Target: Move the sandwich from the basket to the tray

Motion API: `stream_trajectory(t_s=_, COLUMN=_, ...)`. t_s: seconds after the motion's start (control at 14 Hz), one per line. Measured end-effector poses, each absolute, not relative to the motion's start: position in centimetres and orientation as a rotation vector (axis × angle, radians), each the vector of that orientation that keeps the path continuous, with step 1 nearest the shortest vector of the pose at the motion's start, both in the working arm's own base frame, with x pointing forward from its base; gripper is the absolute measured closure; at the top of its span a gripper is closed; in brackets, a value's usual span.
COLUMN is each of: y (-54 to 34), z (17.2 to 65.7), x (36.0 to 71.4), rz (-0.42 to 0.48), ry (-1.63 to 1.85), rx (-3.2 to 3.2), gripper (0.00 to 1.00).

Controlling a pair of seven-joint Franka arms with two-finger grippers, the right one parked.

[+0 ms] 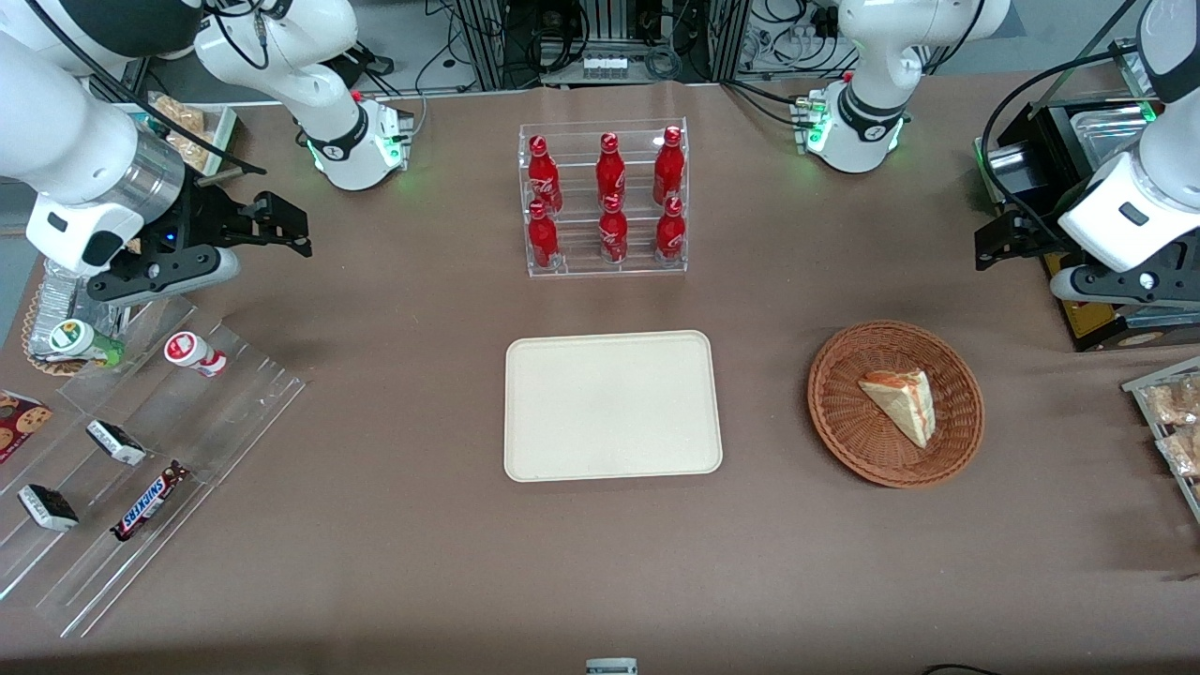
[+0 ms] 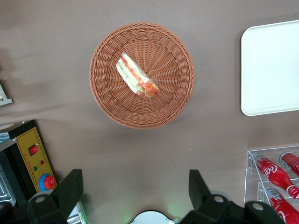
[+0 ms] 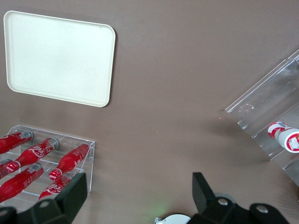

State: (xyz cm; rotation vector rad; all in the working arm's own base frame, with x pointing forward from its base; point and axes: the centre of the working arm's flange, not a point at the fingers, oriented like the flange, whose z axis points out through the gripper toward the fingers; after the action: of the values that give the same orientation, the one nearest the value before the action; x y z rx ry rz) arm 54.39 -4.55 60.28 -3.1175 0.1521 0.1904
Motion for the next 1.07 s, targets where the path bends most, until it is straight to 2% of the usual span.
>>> stream_trajectory(t_s=1.07, y=-4.56, z=60.4, x=54.26, rz=0.195, ry=0.16, rx=-3.117, gripper=0.0)
